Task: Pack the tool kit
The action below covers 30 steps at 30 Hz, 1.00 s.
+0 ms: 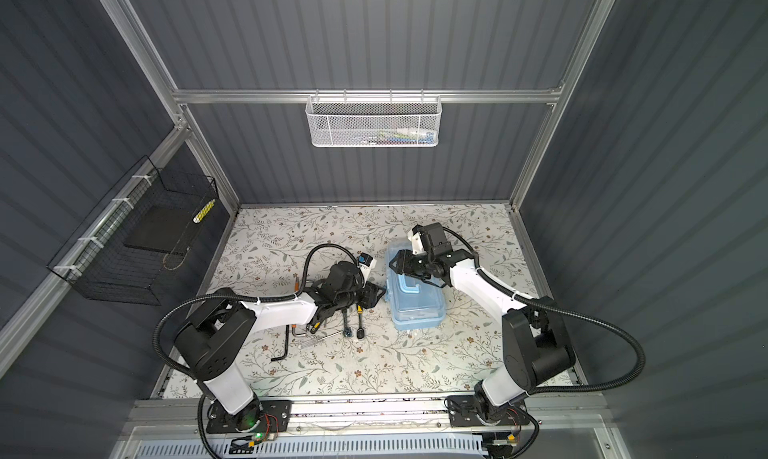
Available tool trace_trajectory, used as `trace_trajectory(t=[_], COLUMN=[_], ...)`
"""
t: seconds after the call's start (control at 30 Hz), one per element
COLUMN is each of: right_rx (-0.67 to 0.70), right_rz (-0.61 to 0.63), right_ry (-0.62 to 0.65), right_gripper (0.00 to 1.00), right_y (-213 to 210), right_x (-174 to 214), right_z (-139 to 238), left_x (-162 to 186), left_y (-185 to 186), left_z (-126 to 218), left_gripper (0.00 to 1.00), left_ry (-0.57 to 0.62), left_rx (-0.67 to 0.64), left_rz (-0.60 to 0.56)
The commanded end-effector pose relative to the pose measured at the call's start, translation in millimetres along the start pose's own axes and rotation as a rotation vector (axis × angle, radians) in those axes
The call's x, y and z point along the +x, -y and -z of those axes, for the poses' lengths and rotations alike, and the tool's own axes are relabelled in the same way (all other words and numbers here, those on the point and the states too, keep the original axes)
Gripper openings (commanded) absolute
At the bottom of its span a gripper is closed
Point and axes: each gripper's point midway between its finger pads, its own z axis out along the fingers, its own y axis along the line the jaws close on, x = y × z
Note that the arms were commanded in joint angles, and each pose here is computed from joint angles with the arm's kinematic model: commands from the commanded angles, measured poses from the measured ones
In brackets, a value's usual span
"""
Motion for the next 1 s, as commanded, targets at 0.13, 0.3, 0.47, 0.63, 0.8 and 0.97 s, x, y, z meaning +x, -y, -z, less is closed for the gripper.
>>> trace_trajectory(t=[0.13,0.3,0.47,0.63,0.8,0.97], right_rx=[-0.061,-0.07,-0.135,-0.223,-0.294,-0.339], right_rz=[-0.116,-0.132,-0.164,-0.192,-0.217,-0.242], right_ry=[-0.072,-0.073,-0.081,-0.063,-0.039,-0.014], right_gripper=[0.54,0.53,0.52,0.48,0.43,0.31], right_y=[9.8,9.6,1.8,-12.0,-19.5,-20.3], right_x=[9.8,6.3,3.0,-8.8,-20.6,-28.0], right_z=[-16.9,-17.9,-22.6,-17.2,-5.3,4.6], left_x=[-39.1,-46.1,-56.3,-67.3,-80.8,-92.6], left_y=[5.3,0.7,1.4,-0.8,-6.7,-16.6], left_z=[-9.9,-17.0,-23.1,-29.2,-29.8,-26.3], left_gripper=[0.58,0.59,0.59,0.59,0.59,0.59], left_ry=[0.085,0.087,0.101,0.115,0.137,0.156], left_rx=[0.055,0.062,0.067,0.072,0.067,0.066], left_rz=[0.003,0.011,0.006,0.009,0.007,0.019])
